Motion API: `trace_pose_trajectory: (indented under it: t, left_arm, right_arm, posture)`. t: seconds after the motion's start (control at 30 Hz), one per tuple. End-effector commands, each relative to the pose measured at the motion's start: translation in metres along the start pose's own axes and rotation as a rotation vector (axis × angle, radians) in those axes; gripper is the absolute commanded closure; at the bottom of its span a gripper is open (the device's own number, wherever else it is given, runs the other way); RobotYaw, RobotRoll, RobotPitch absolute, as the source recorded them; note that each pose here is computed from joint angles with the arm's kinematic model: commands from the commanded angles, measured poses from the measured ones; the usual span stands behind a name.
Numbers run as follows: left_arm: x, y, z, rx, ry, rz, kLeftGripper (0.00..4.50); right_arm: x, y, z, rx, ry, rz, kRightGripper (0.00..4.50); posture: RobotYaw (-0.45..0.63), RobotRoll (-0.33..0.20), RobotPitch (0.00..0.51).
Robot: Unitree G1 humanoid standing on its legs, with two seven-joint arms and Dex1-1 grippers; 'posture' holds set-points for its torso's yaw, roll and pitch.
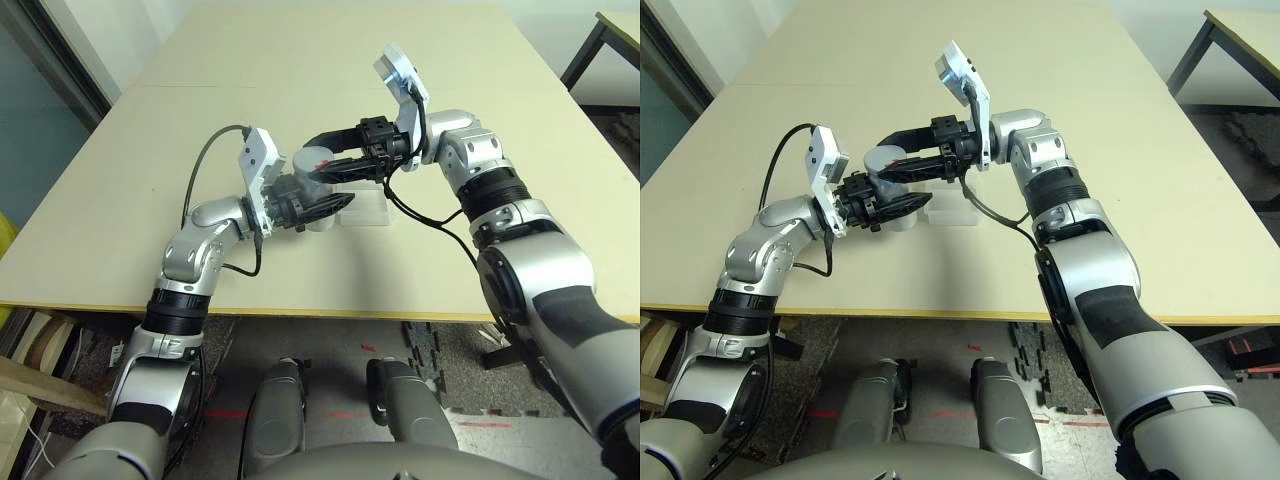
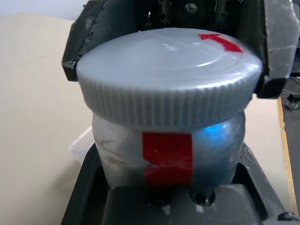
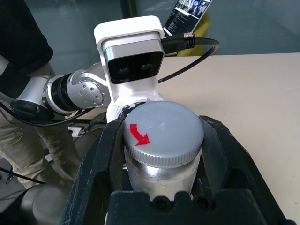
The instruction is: Pour the medicine from the bottle into the box.
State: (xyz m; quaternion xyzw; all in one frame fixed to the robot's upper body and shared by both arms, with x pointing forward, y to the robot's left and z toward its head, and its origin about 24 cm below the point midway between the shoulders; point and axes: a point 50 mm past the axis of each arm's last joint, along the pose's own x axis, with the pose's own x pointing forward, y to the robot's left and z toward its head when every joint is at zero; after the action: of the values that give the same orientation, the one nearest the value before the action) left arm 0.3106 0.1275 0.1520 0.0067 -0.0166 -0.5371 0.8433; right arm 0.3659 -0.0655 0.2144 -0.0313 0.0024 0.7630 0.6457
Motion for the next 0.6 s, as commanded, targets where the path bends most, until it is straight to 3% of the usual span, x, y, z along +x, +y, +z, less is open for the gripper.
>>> trace_pose_trajectory:
  t: [0.03, 0.33, 0.6]
  left_arm:
    - [0.001, -0.004, -0.003, -0.003, 0.014, -0.015, 1.90]
    - [0.002, -0.005, -0.004, -0.007, 0.013, -0.019, 1.90]
    - [0.002, -0.006, -0.005, -0.014, 0.014, -0.017, 1.90]
  right_arm:
    - [-0.002, -0.001, 0.006, -0.009, -0.026, -0.010, 1.91]
    - [-0.005, -0.002, 0.013, -0.009, -0.087, -0.025, 1.91]
    - [-0.010, -0.004, 0.035, 0.060, -0.330, -0.056, 1.91]
  posture:
    - [-0.04, 0.000, 0.131]
    - [-0.05, 0.000, 0.138]
    - [-0.04, 0.000, 0.143]
